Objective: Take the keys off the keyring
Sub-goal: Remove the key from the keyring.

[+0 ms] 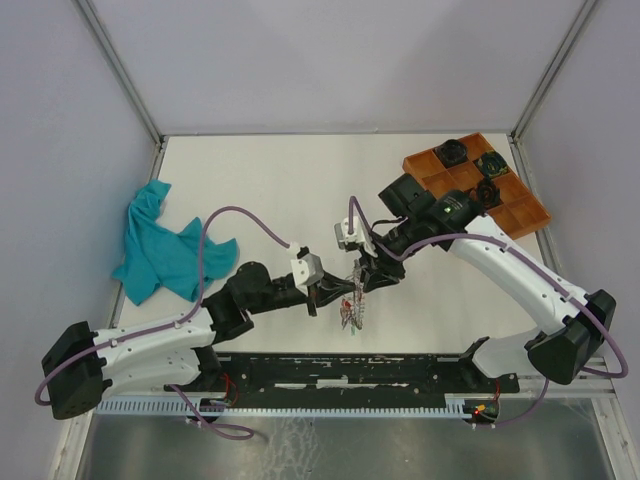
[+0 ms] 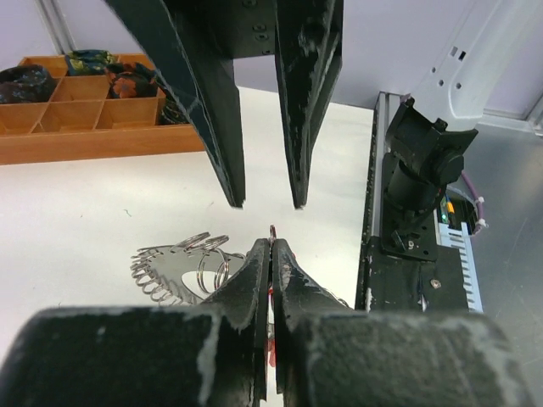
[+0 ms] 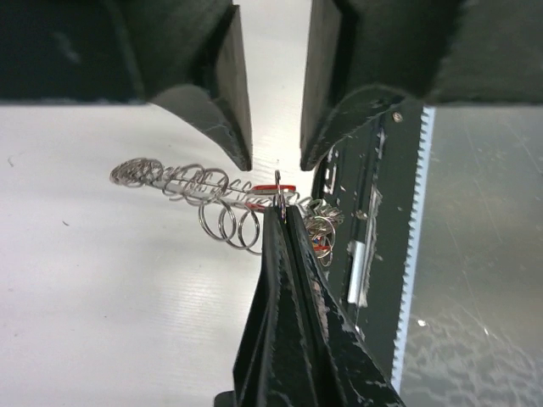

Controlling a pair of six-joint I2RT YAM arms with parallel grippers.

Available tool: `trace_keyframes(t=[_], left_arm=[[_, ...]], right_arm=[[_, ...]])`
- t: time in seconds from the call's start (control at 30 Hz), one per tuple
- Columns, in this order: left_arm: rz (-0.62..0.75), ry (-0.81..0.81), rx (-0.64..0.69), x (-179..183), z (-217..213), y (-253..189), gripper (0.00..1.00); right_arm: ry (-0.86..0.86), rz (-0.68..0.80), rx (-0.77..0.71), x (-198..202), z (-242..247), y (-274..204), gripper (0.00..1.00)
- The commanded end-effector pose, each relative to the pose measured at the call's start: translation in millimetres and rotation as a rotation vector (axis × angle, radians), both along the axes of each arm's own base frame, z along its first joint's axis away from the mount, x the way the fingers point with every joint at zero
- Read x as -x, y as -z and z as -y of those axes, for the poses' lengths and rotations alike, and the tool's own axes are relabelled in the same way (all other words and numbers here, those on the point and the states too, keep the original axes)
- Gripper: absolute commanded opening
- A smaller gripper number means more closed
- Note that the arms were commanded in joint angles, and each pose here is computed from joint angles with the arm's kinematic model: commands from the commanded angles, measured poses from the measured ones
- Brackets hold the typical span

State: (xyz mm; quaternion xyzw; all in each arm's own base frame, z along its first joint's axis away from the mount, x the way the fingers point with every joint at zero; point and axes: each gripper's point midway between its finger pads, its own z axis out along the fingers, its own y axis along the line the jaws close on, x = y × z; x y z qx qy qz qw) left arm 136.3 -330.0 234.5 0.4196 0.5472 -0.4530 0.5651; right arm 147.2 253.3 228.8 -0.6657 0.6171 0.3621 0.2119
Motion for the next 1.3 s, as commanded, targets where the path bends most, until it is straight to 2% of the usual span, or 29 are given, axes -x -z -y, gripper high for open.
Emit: trace_keyframes(t=[0.0, 0.1, 0.23, 0.47, 0.63, 0.8, 0.97, 1.27], left_arm=[[0.056, -0.035, 0.228, -0.9, -7.9, -53.7, 0.03], [0.052, -0.038, 0.293, 0.4, -11.9, -61.0, 0.03], [0.056, -0.054, 0.416, 1.6, -21.7, -77.9, 0.03], [0.034, -0.087, 0.628, 1.9, -43.7, -105.7, 0.03], [0.047, -0.098, 0.774, 2.4, -58.8, -131.0, 0.03], [0.065, -0.135, 0.874, -2.9, -70.2, -152.3, 0.03], [0.095, -0.127, 0.882, -4.0, -65.0, -163.9, 0.03], [0.063, -0.141, 0.826, -8.8, -57.9, -150.7, 0.03]], right_arm=[[0.017, -0.021, -0.176, 1.1, -2.6, -42.4, 0.45], [0.049, -0.072, -0.25, -0.8, -4.1, -51.0, 0.5], [0.101, -0.169, -0.353, -3.2, -11.2, -61.8, 0.52], [0.104, -0.179, -0.433, -6.0, -14.0, -82.3, 0.52], [0.13, -0.146, -0.507, -13.5, -19.4, -114.2, 0.53], [0.139, -0.147, -0.551, -18.1, -23.8, -138.4, 0.52], [0.162, -0.175, -0.561, -24.0, -28.4, -143.4, 0.52], [0.127, -0.189, -0.555, -24.6, -39.2, -129.9, 0.52]])
